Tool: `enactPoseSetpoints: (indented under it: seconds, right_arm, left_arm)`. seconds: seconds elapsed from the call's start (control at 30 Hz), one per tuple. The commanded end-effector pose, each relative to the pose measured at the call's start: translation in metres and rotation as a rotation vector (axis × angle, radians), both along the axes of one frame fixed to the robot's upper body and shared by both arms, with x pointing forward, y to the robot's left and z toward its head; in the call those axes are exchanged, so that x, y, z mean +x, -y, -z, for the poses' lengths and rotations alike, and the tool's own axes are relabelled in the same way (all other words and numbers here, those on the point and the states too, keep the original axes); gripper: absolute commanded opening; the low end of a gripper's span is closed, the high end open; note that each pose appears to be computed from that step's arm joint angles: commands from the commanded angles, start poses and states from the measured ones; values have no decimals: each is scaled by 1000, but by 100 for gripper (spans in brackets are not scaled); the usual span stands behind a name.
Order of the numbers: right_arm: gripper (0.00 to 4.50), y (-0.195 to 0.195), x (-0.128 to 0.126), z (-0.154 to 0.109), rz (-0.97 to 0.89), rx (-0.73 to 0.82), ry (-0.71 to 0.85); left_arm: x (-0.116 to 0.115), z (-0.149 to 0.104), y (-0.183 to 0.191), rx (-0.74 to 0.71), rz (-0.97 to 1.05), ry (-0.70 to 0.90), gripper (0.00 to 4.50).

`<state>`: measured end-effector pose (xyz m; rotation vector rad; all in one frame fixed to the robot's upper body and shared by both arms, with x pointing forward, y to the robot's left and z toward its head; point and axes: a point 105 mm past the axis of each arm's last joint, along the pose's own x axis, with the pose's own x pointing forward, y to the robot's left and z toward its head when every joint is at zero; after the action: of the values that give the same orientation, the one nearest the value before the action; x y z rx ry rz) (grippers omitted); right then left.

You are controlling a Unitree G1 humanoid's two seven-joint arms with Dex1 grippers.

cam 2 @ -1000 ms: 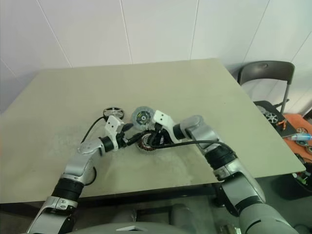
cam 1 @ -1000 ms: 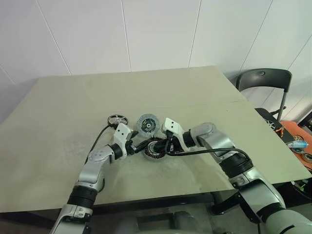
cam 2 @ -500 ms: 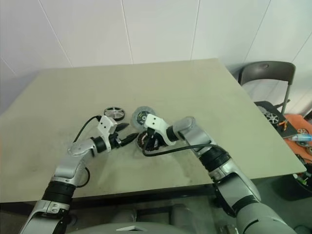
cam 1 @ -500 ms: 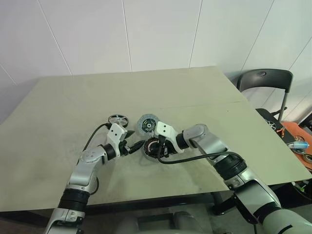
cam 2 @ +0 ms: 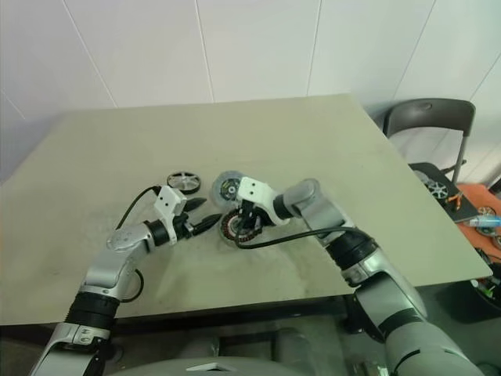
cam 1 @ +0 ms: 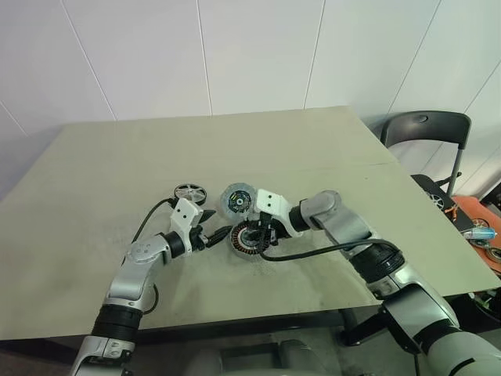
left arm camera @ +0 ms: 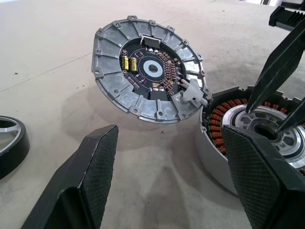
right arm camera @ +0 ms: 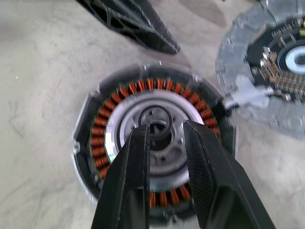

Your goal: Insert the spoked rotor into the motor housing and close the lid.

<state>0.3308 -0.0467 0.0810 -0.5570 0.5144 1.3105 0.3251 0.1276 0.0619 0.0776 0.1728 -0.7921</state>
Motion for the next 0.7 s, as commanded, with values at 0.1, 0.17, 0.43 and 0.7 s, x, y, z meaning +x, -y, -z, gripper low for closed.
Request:
enactPoseSetpoints:
  seconds: [0.1,0.17,0.43,0.7]
  right_arm:
    - [115,-5,2,-17,-24,35,45]
    - [115,-8,0,-18,-31,50,38]
    - [115,-17,4,-32,-8,151,39]
    - [115,-15,8,-8,53,99,14]
  left_arm:
    - [2,-15,0,-7,9,57,364]
    - [2,-15,-1,-6,7,55,364]
    - [0,-13,-1,-3,2,49,364]
    - [-1,-12,0,-4,3,46,364]
